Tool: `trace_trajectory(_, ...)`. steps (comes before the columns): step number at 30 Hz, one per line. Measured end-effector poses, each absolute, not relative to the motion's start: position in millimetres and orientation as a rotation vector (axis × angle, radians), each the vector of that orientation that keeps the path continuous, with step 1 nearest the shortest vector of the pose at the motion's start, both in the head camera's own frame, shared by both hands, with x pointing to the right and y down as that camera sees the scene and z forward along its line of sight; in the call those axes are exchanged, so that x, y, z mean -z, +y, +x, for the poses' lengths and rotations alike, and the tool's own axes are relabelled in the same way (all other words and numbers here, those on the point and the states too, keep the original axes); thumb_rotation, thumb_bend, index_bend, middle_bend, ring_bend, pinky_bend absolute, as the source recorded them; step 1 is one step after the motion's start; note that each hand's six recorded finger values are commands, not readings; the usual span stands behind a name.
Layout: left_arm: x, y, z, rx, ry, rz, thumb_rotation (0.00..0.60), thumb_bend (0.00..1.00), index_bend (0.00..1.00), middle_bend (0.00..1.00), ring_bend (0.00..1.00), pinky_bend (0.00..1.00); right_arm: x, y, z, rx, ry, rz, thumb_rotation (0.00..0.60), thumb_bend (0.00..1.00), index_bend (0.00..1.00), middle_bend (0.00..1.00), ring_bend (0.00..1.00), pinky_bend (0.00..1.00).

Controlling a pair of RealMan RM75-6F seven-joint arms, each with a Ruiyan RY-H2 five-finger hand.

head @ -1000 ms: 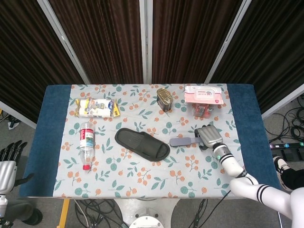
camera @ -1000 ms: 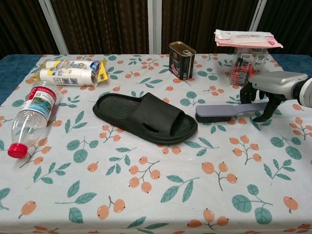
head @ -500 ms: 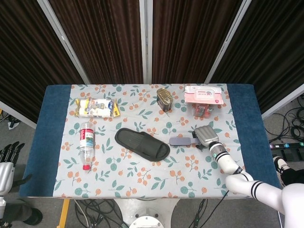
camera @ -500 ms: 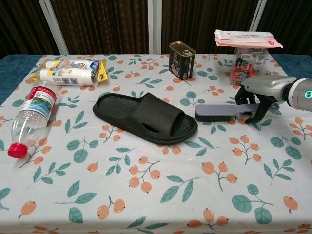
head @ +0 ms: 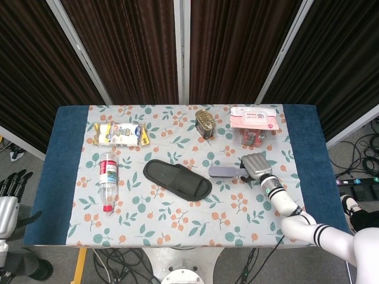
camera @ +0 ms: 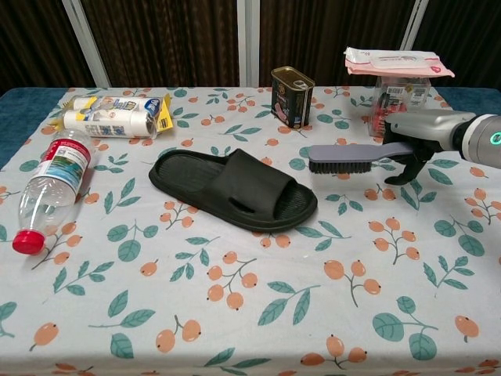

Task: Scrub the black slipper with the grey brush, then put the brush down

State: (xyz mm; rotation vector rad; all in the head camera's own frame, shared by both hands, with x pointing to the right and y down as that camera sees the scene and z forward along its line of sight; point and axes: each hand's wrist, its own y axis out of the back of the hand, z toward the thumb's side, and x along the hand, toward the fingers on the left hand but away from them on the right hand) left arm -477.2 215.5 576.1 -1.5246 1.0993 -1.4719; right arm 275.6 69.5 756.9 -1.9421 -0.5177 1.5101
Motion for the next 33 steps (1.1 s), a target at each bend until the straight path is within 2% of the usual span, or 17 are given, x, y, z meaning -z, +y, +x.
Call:
trace_trajectory(5,-576.4,187.2,-451.5,1.349,1.039,-1.593,0.600,0.15,0.16,0.18,0.10,0.15,-733.1,59.3,273.8,-1.433,-0.560,-1.938,0.600,0.23,1.00,0.97,1.00,1.00)
trace_trajectory(9,-582.3,161.8,-422.8,1.250,0.967,-1.678,0.600,0.21,0.16,0.18,0.10,0.15,-704.1,46.8,272.3,-1.369,-0.586,-1.929,0.600,0.30,1.00,0.97,1.00,1.00)
trace_trajectory(16,-617.2,116.9,-355.9,1.145,0.751,-1.896,0.600,0.26,0.16,0.18,0.10,0.15,-662.4,30.7,263.6,-1.293,-0.568,-1.880,0.600,0.33,1.00,0.98,1.00,1.00)
trace_trajectory(23,-677.3,85.1,-277.5,1.111,0.470,-2.028,0.600,0.26,0.15,0.17,0.10,0.15,-657.7,32.1,245.9,-1.299,-0.502,-1.852,0.600,0.33,1.00,0.98,1.00,1.00)
trace_trajectory(29,-724.5,74.7,-233.8,1.137,0.348,-2.060,0.600,0.26,0.14,0.15,0.09,0.15,-668.3,33.6,225.0,-1.304,-0.467,-1.853,0.600,0.33,1.00,0.98,1.00,1.00)
trace_trajectory(33,-744.2,75.1,-210.8,1.148,0.292,-2.086,0.600,0.26,0.14,0.14,0.09,0.15,-678.5,35.5,211.3,-1.301,-0.439,-1.848,0.600,0.33,1.00,0.98,1.00,1.00)
